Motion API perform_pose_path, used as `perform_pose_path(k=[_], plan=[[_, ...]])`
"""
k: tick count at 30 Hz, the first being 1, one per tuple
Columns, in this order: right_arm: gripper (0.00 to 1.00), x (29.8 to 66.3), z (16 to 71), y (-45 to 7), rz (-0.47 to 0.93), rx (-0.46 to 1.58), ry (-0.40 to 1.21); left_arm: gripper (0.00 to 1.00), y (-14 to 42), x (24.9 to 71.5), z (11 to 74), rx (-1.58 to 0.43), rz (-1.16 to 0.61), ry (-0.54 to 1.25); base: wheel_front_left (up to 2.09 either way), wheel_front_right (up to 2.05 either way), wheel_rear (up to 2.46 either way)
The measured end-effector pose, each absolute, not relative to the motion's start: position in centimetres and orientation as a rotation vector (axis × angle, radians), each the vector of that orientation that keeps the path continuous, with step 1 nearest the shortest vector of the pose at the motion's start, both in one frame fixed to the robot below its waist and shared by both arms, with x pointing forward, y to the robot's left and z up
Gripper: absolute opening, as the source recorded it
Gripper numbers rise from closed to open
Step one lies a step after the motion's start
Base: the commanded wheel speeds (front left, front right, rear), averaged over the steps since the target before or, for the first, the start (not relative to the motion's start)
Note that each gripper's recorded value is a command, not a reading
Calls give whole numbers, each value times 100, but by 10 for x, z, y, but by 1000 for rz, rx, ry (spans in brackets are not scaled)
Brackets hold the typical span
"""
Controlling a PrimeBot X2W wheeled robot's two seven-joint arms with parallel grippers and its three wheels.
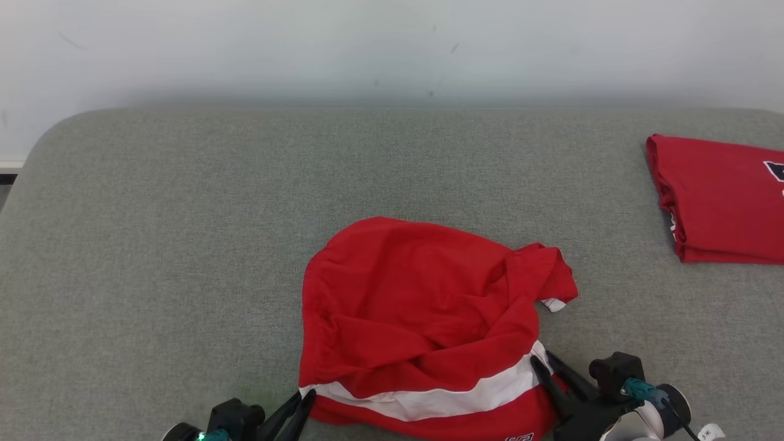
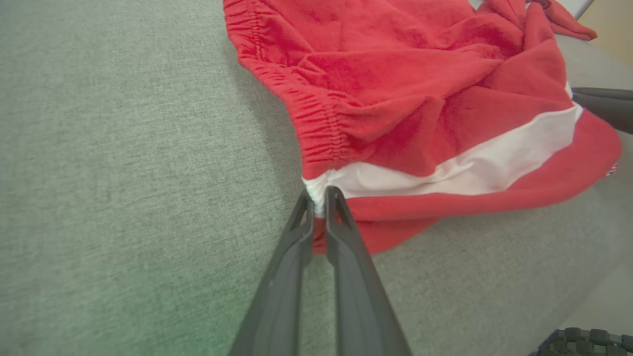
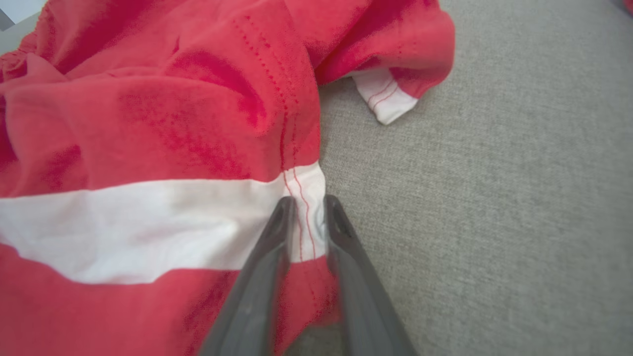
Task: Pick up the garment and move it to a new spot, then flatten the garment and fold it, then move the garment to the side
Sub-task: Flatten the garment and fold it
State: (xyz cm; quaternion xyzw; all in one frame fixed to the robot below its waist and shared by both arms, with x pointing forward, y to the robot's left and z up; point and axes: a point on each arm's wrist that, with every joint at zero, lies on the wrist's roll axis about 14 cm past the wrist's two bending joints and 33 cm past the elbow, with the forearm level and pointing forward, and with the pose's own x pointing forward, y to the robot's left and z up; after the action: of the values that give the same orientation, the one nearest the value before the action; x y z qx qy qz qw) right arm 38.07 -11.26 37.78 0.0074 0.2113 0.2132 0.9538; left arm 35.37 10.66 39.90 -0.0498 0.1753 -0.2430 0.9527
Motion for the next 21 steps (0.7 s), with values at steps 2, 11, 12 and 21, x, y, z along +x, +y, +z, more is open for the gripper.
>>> perform_pose_path(k=[2,11,12,21], plan=[[0,382,377,-110,438,23,435,0,105,357,401,-113,-492,352,0,0,0],[0,390,406,-112,419,68,315,0,108,360,426,-162,-455,260,0,0,0],[0,393,416,-111,416,82,278,0,108,360,431,-168,-450,244,0,0,0],[0,399,488,-117,388,143,30,0,115,378,481,-172,-433,74,0,0,0]])
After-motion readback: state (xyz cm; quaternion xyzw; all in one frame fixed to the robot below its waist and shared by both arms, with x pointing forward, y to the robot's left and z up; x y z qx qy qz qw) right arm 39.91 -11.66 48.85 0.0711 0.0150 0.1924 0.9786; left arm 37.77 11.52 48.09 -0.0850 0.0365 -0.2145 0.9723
